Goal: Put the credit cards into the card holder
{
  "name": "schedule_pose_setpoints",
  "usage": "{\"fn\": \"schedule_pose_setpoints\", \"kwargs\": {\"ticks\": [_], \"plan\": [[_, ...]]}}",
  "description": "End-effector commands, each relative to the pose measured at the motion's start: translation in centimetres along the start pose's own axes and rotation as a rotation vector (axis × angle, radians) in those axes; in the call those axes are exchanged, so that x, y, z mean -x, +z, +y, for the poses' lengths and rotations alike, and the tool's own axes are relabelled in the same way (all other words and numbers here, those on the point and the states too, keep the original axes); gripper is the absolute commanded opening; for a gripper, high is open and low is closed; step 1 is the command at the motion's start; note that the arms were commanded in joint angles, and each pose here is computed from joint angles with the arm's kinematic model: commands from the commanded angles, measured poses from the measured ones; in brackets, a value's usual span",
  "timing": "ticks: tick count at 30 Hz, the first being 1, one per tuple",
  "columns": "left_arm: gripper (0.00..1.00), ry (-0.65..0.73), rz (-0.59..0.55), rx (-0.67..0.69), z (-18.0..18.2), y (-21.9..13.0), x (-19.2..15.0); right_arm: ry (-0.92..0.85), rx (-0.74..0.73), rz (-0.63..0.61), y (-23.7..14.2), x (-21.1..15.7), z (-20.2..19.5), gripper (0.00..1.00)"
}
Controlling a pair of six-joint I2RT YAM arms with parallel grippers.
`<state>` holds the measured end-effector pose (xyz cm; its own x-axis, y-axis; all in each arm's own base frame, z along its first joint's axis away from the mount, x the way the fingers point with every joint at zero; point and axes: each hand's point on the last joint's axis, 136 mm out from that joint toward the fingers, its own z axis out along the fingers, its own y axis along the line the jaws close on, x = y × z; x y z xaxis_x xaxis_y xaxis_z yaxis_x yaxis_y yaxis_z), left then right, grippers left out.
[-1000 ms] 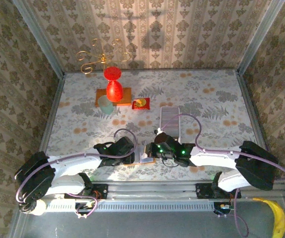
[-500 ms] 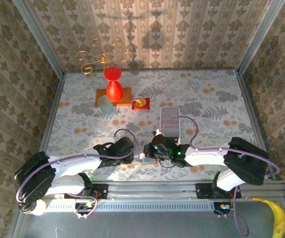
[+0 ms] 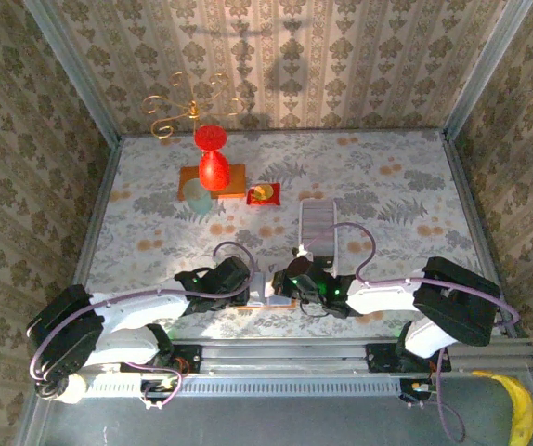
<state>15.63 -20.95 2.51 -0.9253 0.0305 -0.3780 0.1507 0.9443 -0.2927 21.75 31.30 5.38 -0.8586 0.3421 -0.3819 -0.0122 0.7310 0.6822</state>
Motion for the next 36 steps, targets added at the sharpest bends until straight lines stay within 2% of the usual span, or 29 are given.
{"fn": "schedule_pose_setpoints", "kwargs": {"ticks": [1,14,26,36], "plan": [[0.27,-0.002,0.066,0.044,1.6,0.5,-2.1,0.032,0.027,-0.068,0.2,0.8,0.6,0.00],[0.26,-0.006,0.061,0.040,1.7,0.4,-2.0,0.061,0.028,-0.079,1.0,0.5,-0.2,0.00],[0.26,-0.009,0.058,0.038,1.6,0.4,-2.0,0.086,-0.045,-0.029,-0.5,-2.0,-1.4,0.00],[0.25,-0.009,0.056,0.035,1.5,0.4,-1.9,0.123,-0.059,-0.009,0.0,-3.0,-1.7,0.00]]}}
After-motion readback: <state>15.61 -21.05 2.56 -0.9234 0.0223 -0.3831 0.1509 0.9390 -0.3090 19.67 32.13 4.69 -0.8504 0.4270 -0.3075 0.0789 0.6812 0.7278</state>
